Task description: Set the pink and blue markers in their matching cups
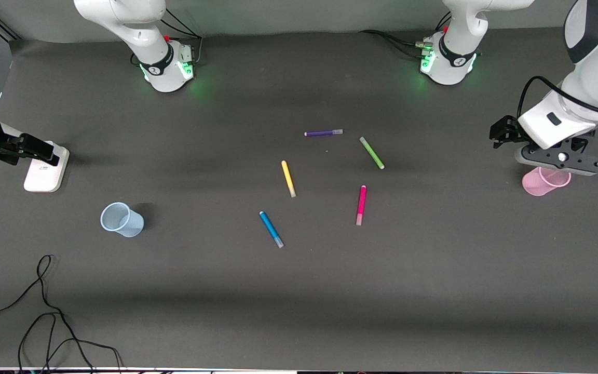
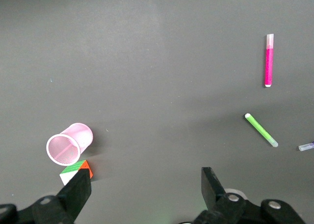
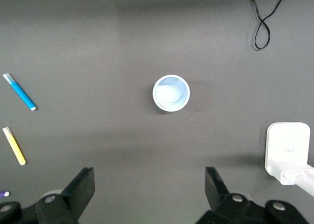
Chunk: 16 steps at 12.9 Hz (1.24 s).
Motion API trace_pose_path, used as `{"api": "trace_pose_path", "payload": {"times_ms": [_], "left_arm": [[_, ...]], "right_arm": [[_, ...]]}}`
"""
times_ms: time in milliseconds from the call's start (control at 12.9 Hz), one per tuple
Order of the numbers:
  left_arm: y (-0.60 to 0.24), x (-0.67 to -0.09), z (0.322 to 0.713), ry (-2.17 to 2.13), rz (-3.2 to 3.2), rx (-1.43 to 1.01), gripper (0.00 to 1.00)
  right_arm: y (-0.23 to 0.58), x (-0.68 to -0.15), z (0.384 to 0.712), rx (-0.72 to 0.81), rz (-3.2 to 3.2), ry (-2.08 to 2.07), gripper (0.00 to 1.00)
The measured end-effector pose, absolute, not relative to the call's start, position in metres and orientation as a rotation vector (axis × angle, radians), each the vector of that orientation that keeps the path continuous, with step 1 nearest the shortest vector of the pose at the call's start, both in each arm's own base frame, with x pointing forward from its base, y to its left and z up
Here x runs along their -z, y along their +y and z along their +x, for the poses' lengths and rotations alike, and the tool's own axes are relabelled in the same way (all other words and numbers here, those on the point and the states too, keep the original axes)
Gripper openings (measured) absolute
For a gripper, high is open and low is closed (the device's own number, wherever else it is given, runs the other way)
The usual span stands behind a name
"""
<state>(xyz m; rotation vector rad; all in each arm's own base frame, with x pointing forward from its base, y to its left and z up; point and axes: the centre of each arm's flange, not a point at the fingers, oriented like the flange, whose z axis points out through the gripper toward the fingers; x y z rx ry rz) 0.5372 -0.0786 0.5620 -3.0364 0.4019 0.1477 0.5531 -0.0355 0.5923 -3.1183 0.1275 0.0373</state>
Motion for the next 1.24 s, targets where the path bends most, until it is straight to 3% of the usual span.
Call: {"api": "trace_pose_path", "payload": {"times_ms": [696,1238], "left_arm": [[-0.085,-0.560,0.534,0.335,-3.039,-0.172,1.00],[-0.176,-0.530,0.541,0.328,-3.160,-0.123,1.00]], "right_arm": [[-0.027,-0.592,0.554,-0.036,-3.120,0.102,1.00],[0.124,-0.576,0.588,-0.036,-3.112,-0.295,1.00]]}}
